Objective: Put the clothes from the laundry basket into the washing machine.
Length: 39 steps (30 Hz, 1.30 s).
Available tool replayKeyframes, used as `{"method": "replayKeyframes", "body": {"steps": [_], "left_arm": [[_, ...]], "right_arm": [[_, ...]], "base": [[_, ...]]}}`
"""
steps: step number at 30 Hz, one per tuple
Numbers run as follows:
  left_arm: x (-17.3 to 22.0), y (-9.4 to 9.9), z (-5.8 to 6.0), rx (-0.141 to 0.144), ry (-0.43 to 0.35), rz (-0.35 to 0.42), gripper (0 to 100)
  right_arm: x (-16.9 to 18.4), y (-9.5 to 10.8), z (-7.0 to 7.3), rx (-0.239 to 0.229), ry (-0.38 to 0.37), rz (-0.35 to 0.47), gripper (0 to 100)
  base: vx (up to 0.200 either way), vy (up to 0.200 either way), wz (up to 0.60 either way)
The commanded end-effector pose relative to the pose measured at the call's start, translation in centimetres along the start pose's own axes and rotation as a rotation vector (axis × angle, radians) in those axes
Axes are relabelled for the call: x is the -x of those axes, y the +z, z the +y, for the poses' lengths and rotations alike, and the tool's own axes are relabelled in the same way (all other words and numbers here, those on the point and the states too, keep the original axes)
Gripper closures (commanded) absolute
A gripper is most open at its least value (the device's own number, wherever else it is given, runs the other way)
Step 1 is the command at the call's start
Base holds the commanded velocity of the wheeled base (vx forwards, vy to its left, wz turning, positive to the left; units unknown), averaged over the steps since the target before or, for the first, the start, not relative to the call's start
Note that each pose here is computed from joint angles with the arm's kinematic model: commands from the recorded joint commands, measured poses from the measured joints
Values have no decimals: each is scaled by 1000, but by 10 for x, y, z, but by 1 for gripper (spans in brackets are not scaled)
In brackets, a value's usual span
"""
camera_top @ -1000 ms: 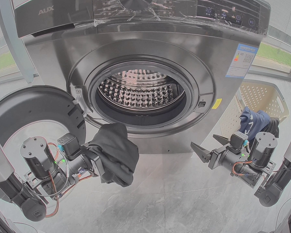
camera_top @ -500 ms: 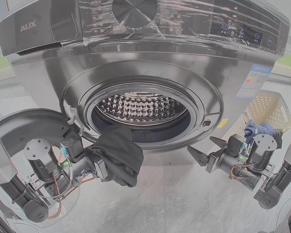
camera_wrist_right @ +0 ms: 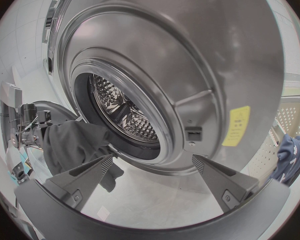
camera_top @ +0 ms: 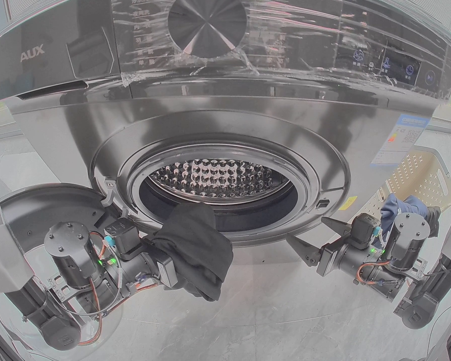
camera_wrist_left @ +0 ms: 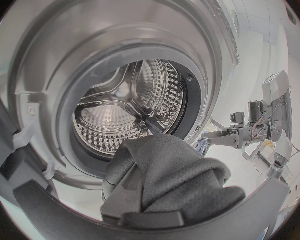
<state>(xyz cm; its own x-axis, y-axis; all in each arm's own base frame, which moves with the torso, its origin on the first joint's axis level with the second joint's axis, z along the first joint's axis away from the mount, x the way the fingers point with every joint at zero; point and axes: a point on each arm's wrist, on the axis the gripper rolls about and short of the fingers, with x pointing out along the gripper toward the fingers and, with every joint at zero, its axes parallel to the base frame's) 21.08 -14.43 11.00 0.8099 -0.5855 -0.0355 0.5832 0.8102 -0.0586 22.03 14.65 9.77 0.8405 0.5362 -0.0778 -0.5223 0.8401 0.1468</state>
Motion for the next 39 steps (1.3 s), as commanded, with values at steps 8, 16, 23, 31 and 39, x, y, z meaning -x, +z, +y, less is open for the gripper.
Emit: {"method": "replayKeyframes", "body": {"steps": [8,16,23,31,39], "left_arm": [[-47,-21,-13,-20,-37,22,100],[-100,-27,-2,-4,-19,-58,100],[-135,-32,7,27,1,-111,100],[-164,-36,9,26,11,-119,100],[-200,-28,26,14,90,-131,100]], "right_arm": [[19,-5,36,12,144,34,0],[18,-6,36,12,147,38,0],[18,-6,36,12,147,38,0],[18,-7,37,13,149,43,0],[17,-8,37,13,149,47,0]], "base": [[0,0,0],[0,0,0],[0,0,0],[0,0,0],[0,0,0]]}}
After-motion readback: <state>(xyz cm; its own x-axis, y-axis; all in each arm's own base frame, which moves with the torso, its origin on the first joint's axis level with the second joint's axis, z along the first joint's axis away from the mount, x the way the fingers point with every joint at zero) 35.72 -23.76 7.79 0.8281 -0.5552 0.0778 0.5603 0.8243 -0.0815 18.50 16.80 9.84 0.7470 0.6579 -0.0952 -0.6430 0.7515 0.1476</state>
